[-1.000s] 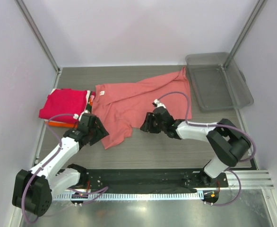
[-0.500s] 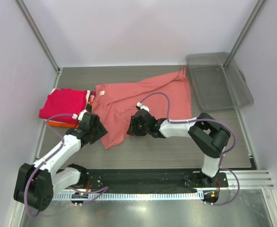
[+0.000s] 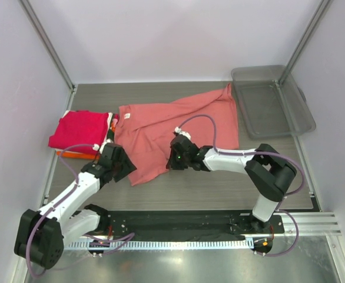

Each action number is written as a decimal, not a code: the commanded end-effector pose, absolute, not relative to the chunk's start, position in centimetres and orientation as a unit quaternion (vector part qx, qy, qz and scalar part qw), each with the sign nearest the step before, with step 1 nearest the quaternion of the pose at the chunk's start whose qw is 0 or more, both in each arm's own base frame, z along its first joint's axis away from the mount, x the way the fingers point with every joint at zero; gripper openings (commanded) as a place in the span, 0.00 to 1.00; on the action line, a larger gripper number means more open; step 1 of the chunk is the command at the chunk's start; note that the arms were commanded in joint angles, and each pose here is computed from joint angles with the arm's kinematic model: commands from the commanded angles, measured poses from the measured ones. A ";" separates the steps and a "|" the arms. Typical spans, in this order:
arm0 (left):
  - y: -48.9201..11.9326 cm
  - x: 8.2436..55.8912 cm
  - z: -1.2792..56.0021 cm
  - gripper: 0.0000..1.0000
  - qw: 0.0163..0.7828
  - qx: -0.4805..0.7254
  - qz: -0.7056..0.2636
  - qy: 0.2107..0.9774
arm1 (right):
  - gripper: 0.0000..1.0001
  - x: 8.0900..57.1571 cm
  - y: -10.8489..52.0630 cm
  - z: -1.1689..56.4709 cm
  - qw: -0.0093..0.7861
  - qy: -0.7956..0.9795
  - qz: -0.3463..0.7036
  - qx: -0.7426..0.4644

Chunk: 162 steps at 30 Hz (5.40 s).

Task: Fold and stack the t-shirts
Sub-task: Flatten the tshirt out

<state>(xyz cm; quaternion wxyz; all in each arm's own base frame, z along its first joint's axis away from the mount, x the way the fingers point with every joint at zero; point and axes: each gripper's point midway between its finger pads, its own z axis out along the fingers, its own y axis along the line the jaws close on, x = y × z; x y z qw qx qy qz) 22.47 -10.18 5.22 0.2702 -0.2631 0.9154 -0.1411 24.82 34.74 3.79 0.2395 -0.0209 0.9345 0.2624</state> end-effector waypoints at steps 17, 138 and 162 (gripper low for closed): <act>-16.3 19.8 4.7 0.47 0.289 -0.181 -0.232 0.911 | 0.01 31.3 32.8 6.8 0.223 0.928 0.299 0.002; -7.1 35.5 28.1 0.00 0.453 -0.303 -0.266 0.795 | 0.45 34.8 9.9 7.4 0.351 0.915 0.105 0.170; -7.2 35.4 27.7 0.00 0.448 -0.289 -0.262 0.805 | 0.01 36.9 10.6 5.3 0.343 0.914 0.107 0.186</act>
